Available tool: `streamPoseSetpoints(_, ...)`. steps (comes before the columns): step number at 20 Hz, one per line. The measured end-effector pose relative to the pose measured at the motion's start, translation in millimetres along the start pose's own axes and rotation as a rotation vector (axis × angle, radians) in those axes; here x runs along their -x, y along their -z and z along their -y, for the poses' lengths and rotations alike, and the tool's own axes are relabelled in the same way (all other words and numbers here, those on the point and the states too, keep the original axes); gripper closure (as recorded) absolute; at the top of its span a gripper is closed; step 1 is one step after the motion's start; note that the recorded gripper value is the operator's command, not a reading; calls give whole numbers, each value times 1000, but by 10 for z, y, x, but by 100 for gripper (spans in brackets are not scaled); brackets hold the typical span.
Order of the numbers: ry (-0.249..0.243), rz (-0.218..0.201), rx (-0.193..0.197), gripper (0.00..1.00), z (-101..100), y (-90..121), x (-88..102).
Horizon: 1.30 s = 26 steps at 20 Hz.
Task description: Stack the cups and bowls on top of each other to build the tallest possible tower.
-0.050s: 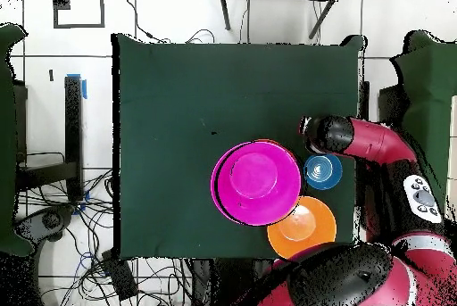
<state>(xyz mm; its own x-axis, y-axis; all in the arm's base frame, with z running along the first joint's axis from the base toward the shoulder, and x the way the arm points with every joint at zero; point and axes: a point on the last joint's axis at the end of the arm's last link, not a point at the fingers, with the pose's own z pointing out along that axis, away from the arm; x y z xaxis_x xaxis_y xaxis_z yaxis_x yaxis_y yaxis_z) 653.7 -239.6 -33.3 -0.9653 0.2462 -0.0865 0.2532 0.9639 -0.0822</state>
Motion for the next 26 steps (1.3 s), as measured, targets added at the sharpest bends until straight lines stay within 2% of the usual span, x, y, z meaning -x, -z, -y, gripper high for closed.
streamPoseSetpoints(5, 2, -9, 9, 0, -45, -55, -37)
streamPoseSetpoints(6, 2, -11, 10, 100, -49, -59, -47)
streamPoseSetpoints(14, 3, 10, -1, 100, 1, 58, 36)
streamPoseSetpoints(26, 9, 15, -5, 100, -17, 114, 69)
